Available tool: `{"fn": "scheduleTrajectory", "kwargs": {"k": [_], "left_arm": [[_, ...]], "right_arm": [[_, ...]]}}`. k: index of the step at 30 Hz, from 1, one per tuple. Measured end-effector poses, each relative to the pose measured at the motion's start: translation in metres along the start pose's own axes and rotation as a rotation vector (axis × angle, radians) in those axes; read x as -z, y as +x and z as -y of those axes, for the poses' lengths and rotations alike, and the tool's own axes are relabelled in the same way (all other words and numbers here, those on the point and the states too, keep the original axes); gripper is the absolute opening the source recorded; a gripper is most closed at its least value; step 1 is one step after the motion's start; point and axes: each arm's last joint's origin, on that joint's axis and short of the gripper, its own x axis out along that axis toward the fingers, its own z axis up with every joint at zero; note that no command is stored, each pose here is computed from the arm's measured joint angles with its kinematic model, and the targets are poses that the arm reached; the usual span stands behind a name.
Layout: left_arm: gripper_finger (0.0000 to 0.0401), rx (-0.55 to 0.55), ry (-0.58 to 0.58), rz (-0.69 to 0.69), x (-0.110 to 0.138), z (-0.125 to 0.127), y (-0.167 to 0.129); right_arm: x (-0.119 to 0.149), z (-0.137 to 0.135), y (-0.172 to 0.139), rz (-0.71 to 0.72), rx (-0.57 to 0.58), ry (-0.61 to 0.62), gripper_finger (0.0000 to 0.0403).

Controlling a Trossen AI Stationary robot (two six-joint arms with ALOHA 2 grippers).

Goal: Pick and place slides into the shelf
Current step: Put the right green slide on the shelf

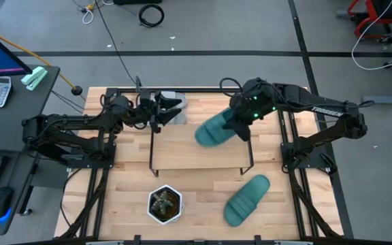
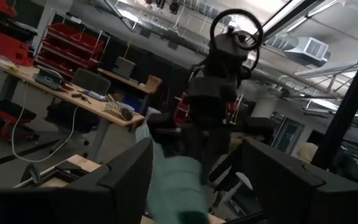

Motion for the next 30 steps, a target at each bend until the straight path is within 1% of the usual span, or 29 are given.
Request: {"fn": "scheduleTrajectory", "kwargs": {"k": [4, 8, 11, 17, 19, 24, 27, 30], "left_arm": [[0.0254, 0.024, -0.009, -0.013, 0.0, 0.001, 0.0], [0.025, 0.04, -0.04, -0.026, 0.001, 0.001, 0.0], [0.0246, 0.039, -0.041, -0.029, 0.001, 0.001, 0.0], [0.0244, 0.042, -0.041, -0.034, 0.002, 0.001, 0.0], [0.0244, 0.051, -0.041, -0.039, 0.002, 0.001, 0.0], [0.0239, 0.09, -0.06, -0.061, 0.003, 0.002, 0.0], [0.0238, 0.15, -0.092, -0.097, 0.003, 0.004, -0.001], [0.0239, 0.201, -0.116, -0.129, 0.004, 0.005, -0.001]], "right_arm": [[0.0, -0.001, 0.0, -0.068, -0.218, -0.013, 0.0009], [0.001, 0.001, 0.002, -0.137, -0.359, 0.005, 0.0009], [0.003, 0.003, 0.007, -0.182, -0.422, 0.002, 0.0009], [0.002, 0.009, 0.032, -0.255, -0.504, -0.016, 0.0009], [0.002, 0.012, 0.041, -0.277, -0.52, -0.018, 0.0009], [0.007, 0.023, 0.062, -0.346, -0.507, -0.039, 0.0009], [0.01, 0.028, 0.066, -0.443, -0.435, -0.081, 0.0009], [0.008, 0.03, 0.065, -0.58, -0.337, -0.155, 0.0009]]}}
